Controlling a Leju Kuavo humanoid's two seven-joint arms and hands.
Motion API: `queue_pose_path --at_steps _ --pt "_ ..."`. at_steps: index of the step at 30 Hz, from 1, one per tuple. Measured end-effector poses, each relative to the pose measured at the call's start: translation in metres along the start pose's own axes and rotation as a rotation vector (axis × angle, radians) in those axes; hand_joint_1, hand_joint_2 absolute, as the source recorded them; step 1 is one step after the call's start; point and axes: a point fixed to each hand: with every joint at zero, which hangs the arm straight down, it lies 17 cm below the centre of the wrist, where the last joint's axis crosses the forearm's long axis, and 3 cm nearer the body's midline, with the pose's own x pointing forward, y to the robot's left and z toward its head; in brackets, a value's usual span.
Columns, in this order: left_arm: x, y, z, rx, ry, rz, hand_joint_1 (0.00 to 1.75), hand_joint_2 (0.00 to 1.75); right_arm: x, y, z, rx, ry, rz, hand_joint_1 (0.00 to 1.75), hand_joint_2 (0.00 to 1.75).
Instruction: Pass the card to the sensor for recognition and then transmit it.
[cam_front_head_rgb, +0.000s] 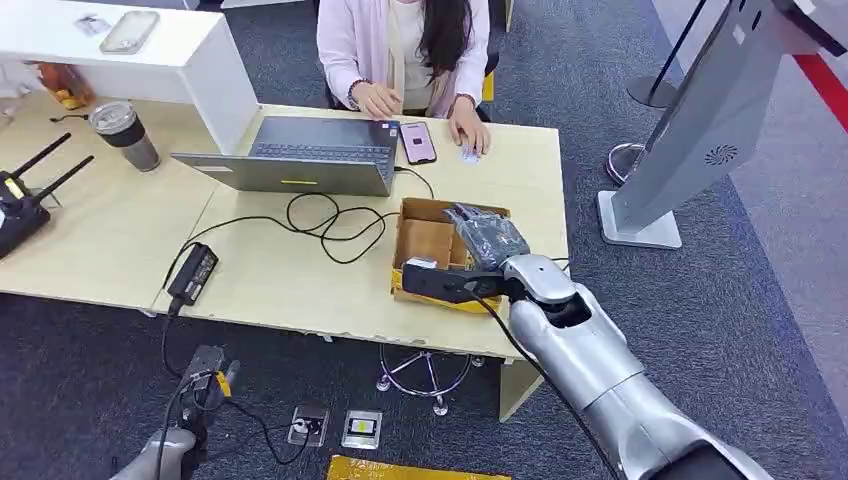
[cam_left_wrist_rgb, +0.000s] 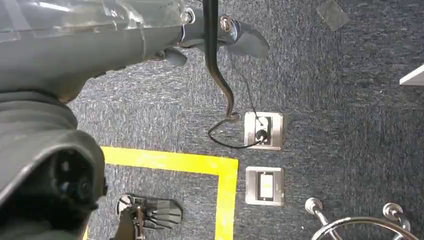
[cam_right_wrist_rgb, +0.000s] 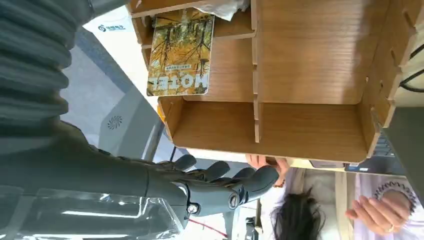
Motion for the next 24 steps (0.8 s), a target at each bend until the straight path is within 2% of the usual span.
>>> queue_pose_path --at_steps 15,24 --pt "0.0 0.0 0.0 -0.001 -0.002 -0.008 0.0 0.0 -0.008 0.0 -0.001 -0.017 0.021 -0.007 0.0 1.75" --pt "0.003 -0.001 0.0 -0.003 -0.006 -0.018 0.0 0.0 -0.022 0.014 -0.001 0.004 0.047 -0.012 0.0 1.75"
